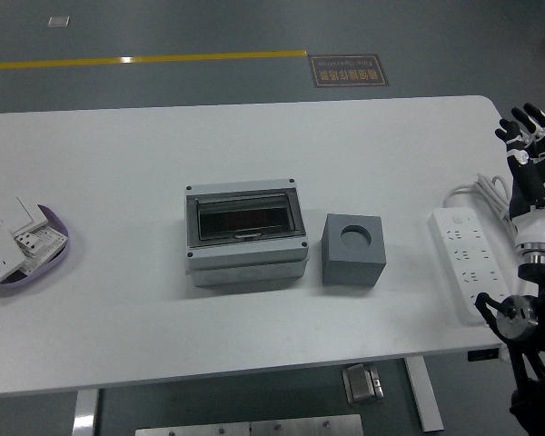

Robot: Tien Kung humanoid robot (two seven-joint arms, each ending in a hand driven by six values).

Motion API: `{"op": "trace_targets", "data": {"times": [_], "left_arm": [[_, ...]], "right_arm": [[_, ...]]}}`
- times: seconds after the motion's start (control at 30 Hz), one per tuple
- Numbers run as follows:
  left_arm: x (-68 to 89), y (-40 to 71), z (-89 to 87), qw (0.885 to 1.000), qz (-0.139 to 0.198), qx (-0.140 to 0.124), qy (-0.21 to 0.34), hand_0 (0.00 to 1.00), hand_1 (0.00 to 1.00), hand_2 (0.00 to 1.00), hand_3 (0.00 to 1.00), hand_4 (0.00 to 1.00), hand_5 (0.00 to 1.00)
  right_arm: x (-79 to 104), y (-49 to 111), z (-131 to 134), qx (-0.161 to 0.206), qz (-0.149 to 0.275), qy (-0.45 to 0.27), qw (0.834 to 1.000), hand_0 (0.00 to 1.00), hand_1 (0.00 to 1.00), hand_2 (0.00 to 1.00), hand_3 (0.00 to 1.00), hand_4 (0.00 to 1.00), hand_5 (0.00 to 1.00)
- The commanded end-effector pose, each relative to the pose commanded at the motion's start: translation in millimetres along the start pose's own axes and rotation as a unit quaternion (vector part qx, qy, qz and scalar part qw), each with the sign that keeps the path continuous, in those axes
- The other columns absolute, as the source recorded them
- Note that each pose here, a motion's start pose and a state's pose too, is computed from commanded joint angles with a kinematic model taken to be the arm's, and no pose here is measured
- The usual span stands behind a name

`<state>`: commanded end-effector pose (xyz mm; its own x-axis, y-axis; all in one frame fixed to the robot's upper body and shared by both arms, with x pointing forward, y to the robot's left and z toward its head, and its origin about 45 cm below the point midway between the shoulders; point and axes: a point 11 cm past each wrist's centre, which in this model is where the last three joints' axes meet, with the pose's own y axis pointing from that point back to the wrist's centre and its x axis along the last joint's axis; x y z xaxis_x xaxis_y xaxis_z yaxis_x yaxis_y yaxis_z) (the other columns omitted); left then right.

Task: Pick up the cylinder from the cube,place it in the box,flap close box

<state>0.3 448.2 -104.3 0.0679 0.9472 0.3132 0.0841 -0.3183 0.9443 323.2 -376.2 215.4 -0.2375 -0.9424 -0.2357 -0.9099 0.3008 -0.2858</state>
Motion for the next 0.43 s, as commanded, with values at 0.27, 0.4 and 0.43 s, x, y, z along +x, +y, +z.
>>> {"op": "trace_targets", "data": {"times": [0.27, 0.4, 0.43], "left_arm": [[1.1, 0.1, 0.3, 1.0, 0.001, 0.0, 0.004, 0.597, 0.582, 0.559, 0.603, 0.667, 0.275], [-1.1, -0.2, -0.9, 1.0, -0.002, 0.001, 0.006, 0.597, 0.582, 0.559, 0.603, 0.667, 0.275], [-1.7, -0.2, -1.0, 1.0, -0.002, 0.001, 0.006, 0.597, 0.582, 0.559, 0.603, 0.667, 0.275]], "right_arm": [[1.2, -1.3, -2.3, 0.003, 0.0, 0.003, 1.0, 0.733, 0.681, 0.718, 0.682, 0.663, 0.135], [3.9, -0.9, -1.5, 0.0, 0.002, 0.007, 1.0, 0.733, 0.681, 0.718, 0.682, 0.663, 0.135], [4.7, -0.5, -0.8, -0.001, 0.003, 0.007, 1.0, 0.733, 0.681, 0.718, 0.682, 0.663, 0.135]]}}
